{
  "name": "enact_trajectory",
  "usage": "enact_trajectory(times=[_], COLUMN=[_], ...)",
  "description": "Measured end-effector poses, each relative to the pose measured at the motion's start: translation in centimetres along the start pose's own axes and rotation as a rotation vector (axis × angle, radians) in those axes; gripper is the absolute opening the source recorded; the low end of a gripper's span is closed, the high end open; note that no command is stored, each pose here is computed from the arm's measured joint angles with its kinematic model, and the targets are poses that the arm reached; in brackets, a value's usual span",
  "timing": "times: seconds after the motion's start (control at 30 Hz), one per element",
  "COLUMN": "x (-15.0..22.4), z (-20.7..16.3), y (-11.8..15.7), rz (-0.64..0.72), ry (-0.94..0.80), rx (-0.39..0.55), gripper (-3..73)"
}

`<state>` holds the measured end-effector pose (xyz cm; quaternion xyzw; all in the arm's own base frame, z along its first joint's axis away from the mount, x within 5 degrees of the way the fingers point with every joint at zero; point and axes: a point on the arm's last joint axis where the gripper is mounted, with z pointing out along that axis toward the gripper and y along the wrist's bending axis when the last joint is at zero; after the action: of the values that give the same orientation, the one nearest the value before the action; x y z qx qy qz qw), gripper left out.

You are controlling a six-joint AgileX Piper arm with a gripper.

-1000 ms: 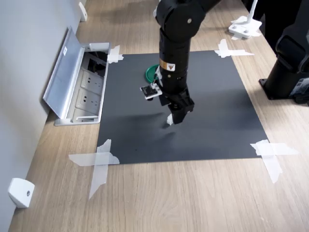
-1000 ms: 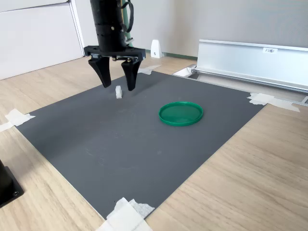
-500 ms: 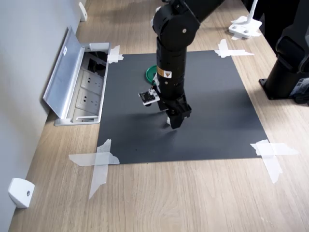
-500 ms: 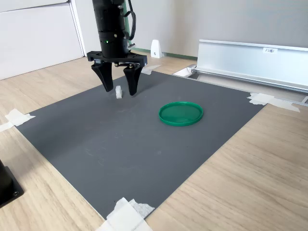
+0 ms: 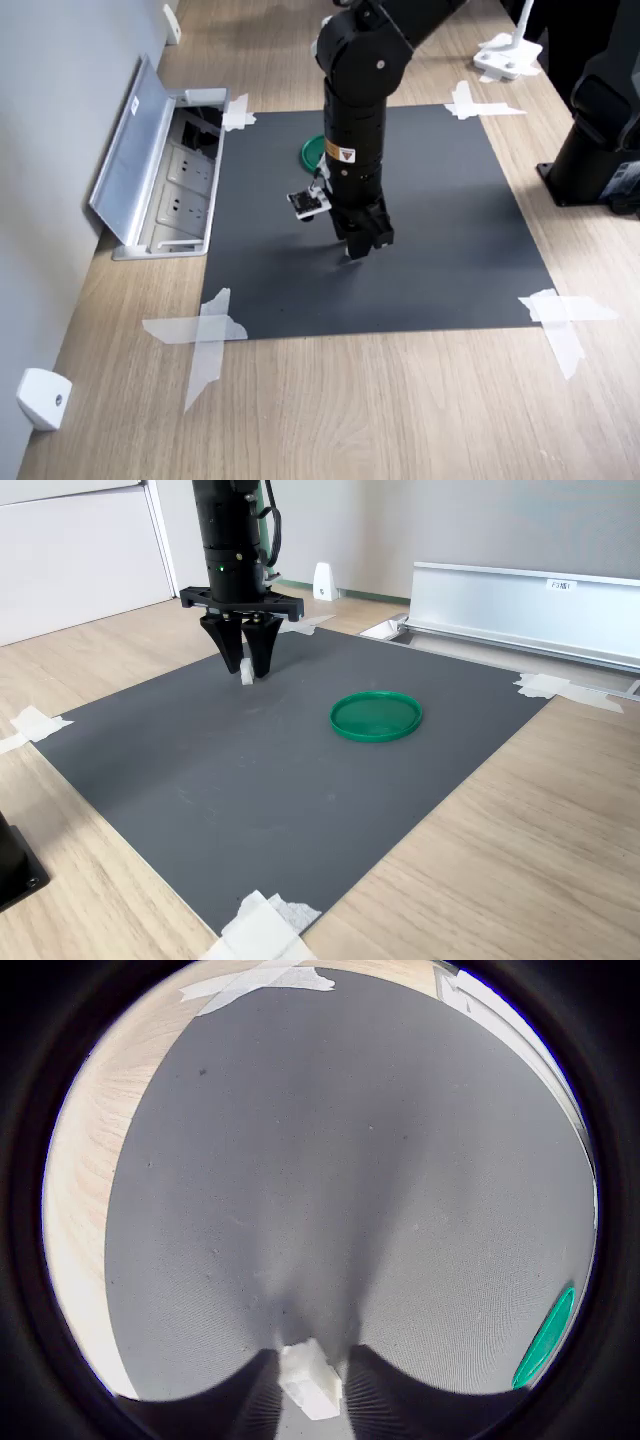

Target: Grasp a white terminal and put it on the green lid.

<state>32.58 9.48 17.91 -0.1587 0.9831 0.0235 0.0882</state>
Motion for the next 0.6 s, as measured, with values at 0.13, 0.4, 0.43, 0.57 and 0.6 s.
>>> enact_trajectory(times=[0.13,0.4,0.43,0.57,0.6], x=[0.0,0.3,0.4,1.0,1.2], z=[0.0,-0.3,-0.6,-2.4,-2.8], y=[0.0,0.0,0.0,-1.3,-1.8], rz=[0.001,-0.043,-0.055,-0.067,-0.068], ry=[0.001,0.026,0.030,0.028,0.027], rx=[-0.001,-0.004,-0.005,-0.002,0.000], gripper=[9.2,8.5,8.5,8.5,8.5])
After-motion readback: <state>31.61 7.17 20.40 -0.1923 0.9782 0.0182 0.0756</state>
